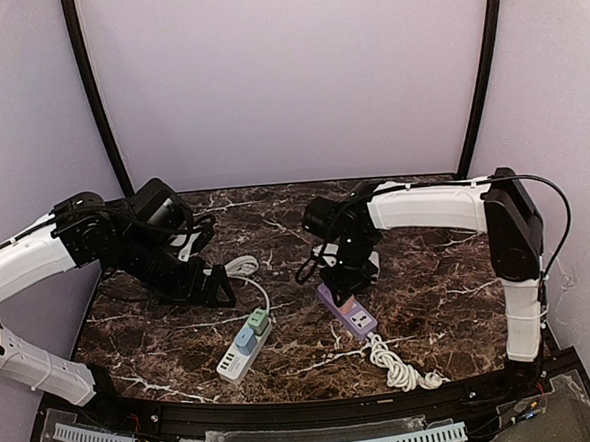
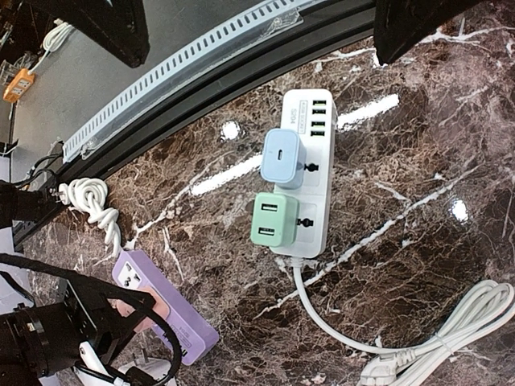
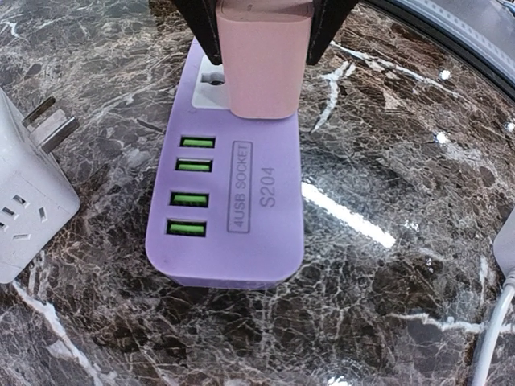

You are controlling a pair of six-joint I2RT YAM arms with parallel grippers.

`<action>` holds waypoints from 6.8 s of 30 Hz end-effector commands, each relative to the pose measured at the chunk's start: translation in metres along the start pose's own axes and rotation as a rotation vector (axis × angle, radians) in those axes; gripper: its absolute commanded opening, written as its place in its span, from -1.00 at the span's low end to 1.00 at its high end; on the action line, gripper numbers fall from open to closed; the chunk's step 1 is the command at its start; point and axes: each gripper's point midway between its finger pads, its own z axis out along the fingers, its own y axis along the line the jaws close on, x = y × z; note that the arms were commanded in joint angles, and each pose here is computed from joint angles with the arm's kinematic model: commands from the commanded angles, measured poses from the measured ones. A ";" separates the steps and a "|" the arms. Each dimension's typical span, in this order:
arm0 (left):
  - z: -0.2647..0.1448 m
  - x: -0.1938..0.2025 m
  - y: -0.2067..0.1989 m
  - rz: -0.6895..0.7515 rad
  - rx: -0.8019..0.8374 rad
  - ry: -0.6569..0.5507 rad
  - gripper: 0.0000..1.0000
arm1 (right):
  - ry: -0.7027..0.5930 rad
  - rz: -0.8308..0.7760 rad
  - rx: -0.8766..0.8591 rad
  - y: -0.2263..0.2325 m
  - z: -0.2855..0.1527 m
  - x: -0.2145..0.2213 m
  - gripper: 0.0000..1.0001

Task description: Insert the plug

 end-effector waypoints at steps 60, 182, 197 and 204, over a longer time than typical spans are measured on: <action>0.019 -0.079 -0.060 0.126 -0.008 0.011 0.95 | -0.267 0.315 -0.003 -0.068 -0.117 -0.015 0.97; 0.276 -0.161 -0.142 0.504 -0.004 -0.070 0.77 | -0.491 0.758 0.041 -0.173 -0.187 0.131 0.97; 0.269 -0.161 -0.140 0.643 -0.008 -0.050 0.63 | -0.494 0.749 0.038 -0.170 -0.189 0.143 0.97; 0.264 -0.174 -0.133 0.688 -0.069 -0.087 0.78 | -0.495 0.753 0.023 -0.167 -0.190 0.148 0.97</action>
